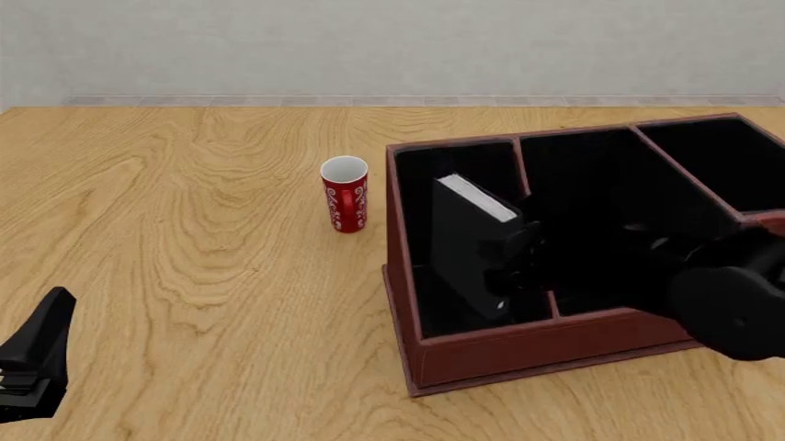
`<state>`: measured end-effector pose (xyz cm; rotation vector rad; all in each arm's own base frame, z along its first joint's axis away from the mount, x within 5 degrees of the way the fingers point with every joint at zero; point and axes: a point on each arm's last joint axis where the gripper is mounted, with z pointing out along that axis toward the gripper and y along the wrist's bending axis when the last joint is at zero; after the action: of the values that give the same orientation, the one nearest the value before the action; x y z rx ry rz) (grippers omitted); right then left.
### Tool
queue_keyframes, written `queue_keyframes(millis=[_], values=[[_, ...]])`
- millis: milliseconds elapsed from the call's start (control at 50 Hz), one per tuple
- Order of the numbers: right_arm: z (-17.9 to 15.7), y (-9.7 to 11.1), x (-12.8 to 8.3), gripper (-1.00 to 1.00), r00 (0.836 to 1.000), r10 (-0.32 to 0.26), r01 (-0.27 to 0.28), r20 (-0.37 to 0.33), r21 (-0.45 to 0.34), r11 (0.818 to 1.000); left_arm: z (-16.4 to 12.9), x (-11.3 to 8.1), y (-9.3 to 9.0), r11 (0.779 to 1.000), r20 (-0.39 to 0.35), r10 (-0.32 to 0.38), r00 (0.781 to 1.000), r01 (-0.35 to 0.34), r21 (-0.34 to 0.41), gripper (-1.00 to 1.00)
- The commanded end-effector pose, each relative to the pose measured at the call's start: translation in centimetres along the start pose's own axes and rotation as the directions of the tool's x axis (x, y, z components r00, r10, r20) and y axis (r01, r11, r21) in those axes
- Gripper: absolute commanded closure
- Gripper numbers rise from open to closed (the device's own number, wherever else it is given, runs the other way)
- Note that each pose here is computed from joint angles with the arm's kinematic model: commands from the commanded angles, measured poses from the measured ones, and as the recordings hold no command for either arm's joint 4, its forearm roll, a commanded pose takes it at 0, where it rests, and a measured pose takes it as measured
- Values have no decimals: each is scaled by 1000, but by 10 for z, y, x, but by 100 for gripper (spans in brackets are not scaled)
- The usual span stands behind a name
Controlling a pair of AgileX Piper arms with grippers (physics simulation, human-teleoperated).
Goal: Pick up the book and place it in the left compartment of the caddy.
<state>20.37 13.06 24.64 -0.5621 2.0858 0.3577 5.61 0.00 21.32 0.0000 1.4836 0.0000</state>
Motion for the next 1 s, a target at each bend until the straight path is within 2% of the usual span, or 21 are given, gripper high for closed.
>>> queue_keyframes(millis=[20, 1000], values=[[-4, -1, -3, 100, 1000, 24, -24, 19, 3, 1000, 0, 0, 0, 1000, 0, 0, 1000, 0, 0, -100], [-1, 0, 10, 100, 999, 51, -51, 15, -1, 999, 0, 0, 0, 1000, 0, 0, 1000, 0, 0, -100]])
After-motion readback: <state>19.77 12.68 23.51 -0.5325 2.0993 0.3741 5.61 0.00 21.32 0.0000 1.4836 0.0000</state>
